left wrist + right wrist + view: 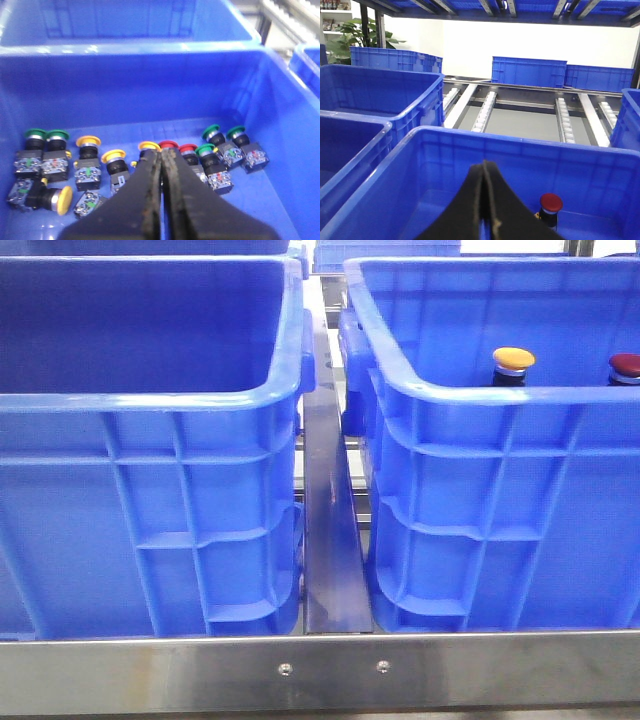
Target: Pick red and yellow buttons and place in box
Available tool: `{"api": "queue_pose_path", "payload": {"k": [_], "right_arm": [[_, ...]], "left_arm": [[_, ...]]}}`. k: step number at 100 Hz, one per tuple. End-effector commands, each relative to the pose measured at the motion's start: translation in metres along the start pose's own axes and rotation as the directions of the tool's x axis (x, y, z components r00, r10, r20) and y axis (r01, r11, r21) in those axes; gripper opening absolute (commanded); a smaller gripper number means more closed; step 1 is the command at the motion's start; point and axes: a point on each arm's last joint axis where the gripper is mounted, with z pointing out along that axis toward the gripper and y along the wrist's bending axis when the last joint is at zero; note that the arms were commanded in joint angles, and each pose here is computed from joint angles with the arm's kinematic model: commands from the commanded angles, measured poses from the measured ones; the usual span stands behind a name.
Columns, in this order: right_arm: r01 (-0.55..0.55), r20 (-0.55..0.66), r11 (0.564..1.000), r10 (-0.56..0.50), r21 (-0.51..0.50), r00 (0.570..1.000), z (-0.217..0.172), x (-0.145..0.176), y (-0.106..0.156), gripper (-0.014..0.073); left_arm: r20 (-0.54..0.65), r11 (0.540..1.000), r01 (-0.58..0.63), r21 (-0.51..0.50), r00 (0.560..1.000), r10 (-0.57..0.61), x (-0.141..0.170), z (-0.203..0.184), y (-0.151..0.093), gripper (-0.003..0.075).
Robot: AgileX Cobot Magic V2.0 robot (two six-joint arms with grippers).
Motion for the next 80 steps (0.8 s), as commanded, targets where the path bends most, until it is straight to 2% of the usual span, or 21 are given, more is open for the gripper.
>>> {"api": "queue_pose_path", "payload": {"k": [1,45,80], "right_arm": [[0.003,0.042,1.0,-0.004,0.028,0.999,-0.007,0.001,0.0,-0.0069],[0.017,0.101,0.999,-0.02,0.029,0.995,-0.037,0.052,0.009,-0.0069],[0.016,0.086,1.0,-0.018,0.015,0.996,-0.036,0.056,0.01,-0.0069]], "left_arm": [[0.155,1.0,0.014,0.003,0.988,-0.014,-0.01,-0.013,0.0,-0.002],[0.287,1.0,0.009,0.011,0.958,-0.012,0.022,-0.046,0.002,-0.002],[0.294,1.0,0.002,0.008,0.956,-0.004,0.023,-0.047,0.002,-0.002]]}}
